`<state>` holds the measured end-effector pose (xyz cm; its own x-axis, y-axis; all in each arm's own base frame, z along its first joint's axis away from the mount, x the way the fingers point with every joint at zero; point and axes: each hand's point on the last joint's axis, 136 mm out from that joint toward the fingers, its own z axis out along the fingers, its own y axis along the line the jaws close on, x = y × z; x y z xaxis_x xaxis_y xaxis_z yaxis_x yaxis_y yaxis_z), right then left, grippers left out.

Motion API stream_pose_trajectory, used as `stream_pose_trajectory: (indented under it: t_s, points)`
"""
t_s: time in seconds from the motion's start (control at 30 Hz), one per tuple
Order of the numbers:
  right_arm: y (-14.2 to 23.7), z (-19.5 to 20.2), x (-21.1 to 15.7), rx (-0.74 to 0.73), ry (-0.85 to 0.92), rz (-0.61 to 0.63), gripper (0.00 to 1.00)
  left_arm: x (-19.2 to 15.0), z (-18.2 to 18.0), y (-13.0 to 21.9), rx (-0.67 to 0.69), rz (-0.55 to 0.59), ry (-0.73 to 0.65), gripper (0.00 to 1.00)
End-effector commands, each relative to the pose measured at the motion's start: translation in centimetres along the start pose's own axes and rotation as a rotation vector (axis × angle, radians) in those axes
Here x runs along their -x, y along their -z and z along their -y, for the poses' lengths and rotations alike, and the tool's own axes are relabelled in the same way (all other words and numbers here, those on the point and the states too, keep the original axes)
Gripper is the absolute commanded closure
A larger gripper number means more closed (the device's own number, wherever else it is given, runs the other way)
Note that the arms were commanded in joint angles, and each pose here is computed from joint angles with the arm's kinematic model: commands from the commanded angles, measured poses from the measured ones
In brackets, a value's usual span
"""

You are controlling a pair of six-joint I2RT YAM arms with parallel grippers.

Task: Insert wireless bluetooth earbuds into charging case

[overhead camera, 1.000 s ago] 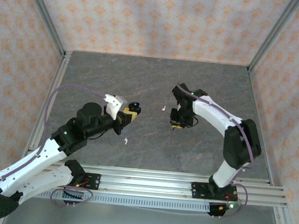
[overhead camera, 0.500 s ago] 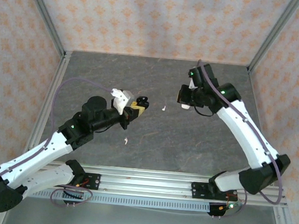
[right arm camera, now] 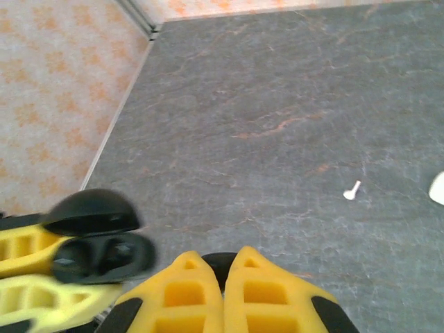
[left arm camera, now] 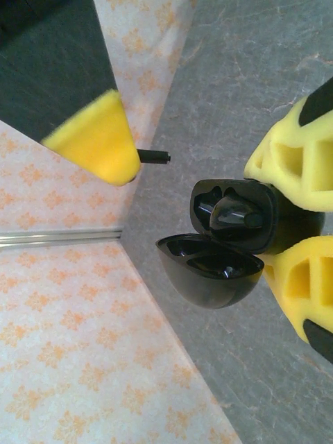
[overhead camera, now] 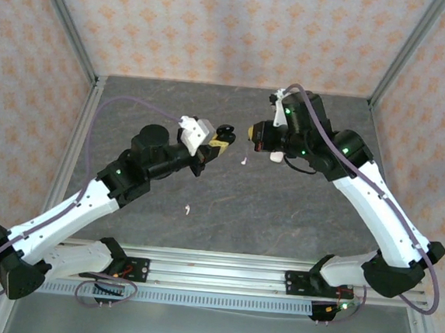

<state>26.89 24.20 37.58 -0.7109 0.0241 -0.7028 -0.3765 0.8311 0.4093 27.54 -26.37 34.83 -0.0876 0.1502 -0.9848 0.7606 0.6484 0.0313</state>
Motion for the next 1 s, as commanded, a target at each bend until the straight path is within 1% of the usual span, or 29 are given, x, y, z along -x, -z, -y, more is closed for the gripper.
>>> stream_pose_trajectory:
  t_s: [0.0, 0.17, 0.47, 0.97]
  points:
    - [1.6, -1.6, 2.3, 0.028, 0.062, 0.100, 0.98, 2.2, 0.7, -0.2, -0.025, 0.053, -0.044, 1.00]
    - [1.5, -2.6, 2.1, 0.042, 0.102, 0.091, 0.98, 2.1, 1.1, -0.7, -0.037, 0.044, -0.048, 1.00]
    - [0.3, -3.5, 0.5, 0.075, 0.140, 0.044, 0.98, 2.2, 1.3, -0.8, -0.043, 0.046, -0.038, 1.00]
    - [-0.9, -3.2, -0.5, 0.070, 0.149, 0.016, 0.98, 2.3, 1.9, -0.7, -0.057, 0.046, -0.033, 1.00]
